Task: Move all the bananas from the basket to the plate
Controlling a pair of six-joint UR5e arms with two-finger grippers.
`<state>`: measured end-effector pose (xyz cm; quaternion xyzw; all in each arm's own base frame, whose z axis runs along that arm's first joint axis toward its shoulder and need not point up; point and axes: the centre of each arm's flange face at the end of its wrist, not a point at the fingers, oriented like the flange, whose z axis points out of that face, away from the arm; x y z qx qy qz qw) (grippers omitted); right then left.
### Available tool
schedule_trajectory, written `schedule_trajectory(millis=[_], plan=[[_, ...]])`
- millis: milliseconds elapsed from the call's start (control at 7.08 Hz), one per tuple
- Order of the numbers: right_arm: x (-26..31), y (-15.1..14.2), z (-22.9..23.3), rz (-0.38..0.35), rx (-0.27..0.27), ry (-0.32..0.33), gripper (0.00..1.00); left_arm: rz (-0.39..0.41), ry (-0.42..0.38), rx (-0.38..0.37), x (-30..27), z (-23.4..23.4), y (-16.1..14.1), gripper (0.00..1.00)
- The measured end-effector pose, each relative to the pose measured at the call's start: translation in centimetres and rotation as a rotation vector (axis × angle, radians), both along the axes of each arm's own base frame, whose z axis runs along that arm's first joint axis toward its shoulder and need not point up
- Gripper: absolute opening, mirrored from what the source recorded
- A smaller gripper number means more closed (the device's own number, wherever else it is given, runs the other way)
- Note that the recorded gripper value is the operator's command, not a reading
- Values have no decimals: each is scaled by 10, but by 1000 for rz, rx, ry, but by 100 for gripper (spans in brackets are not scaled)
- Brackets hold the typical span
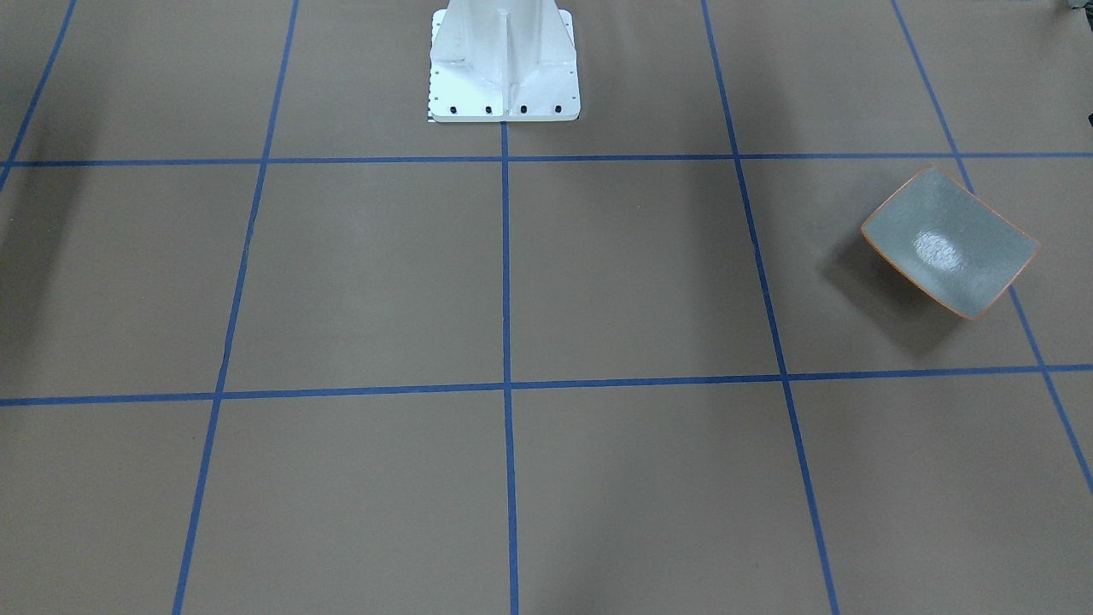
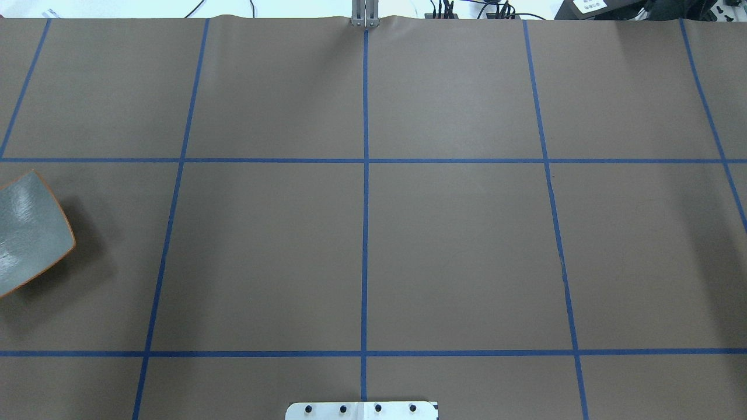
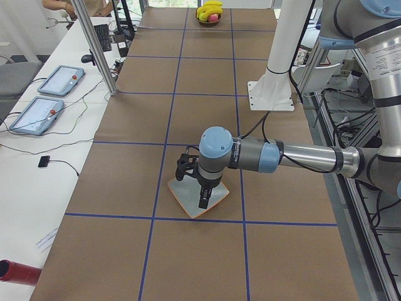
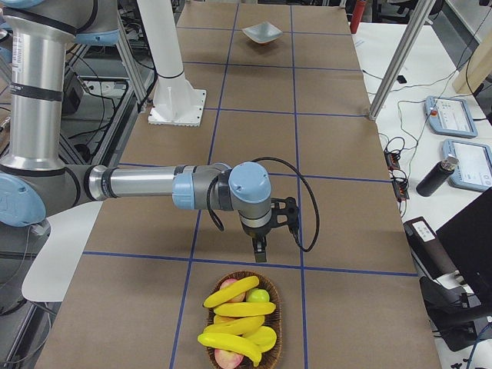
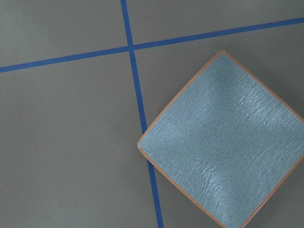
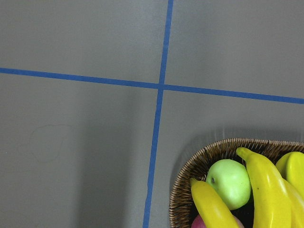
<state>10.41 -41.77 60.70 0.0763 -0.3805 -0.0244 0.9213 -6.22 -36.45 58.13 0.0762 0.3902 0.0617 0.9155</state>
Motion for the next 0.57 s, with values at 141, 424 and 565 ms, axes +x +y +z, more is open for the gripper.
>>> schedule_trajectory(millis=[141, 424, 565], plan=[[0, 0, 0, 0, 0, 0, 99, 0, 0, 0, 0, 0, 0, 100], [0, 1, 3, -17, 11, 4, 100, 0, 0, 0, 0, 0, 0, 100], [0, 4, 12, -52, 28, 7, 100, 0, 0, 0, 0, 0, 0, 100]])
